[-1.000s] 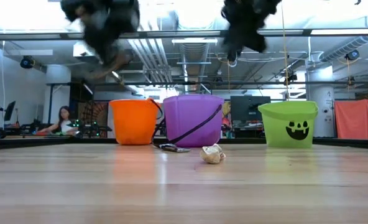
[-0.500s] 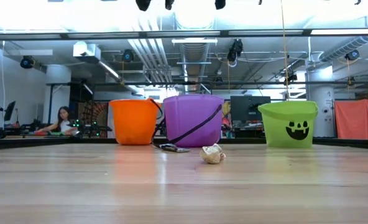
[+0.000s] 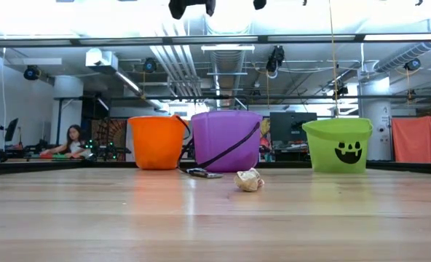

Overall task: Sort candy by brand, put in halloween buckets
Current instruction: Put the brown chocolate bar into the green bucket

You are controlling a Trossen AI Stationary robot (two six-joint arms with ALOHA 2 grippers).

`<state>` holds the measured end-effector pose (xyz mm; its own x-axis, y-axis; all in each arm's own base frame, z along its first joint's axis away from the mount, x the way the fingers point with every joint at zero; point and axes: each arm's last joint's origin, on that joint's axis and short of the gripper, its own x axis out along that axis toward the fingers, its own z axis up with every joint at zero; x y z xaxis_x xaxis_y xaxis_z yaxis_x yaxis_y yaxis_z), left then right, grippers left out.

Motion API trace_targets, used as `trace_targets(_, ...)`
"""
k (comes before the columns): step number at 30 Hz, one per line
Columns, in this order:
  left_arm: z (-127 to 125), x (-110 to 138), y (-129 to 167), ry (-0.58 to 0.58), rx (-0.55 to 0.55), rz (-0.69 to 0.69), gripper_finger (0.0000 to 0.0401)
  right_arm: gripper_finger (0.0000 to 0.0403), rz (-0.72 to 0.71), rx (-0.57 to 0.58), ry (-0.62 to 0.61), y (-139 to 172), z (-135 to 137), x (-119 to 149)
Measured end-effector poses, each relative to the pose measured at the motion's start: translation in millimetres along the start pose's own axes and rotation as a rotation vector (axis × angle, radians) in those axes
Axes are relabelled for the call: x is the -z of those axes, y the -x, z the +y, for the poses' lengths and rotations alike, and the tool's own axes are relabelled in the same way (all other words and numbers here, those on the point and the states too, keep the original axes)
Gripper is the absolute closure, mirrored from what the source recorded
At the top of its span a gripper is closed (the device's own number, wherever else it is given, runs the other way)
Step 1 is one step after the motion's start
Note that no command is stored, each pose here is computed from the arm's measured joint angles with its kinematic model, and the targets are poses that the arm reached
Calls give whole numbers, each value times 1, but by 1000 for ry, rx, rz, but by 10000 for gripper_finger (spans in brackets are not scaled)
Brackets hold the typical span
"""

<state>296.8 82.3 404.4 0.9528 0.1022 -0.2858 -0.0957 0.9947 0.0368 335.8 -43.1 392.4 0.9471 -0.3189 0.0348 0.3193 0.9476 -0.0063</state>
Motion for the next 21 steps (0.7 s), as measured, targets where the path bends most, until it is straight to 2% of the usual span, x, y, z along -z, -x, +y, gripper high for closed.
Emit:
trace_targets(11,0,-1,-3,27,-6,6,401,289,38,38,19,0,-1,2)
trace_targets(15,-3,-2,-4,29,0,7,400,319,48,39,17,0,-1,3)
trace_targets(21,-5,-1,-4,42,3,9,398,384,64,38,38,1,-1,5)
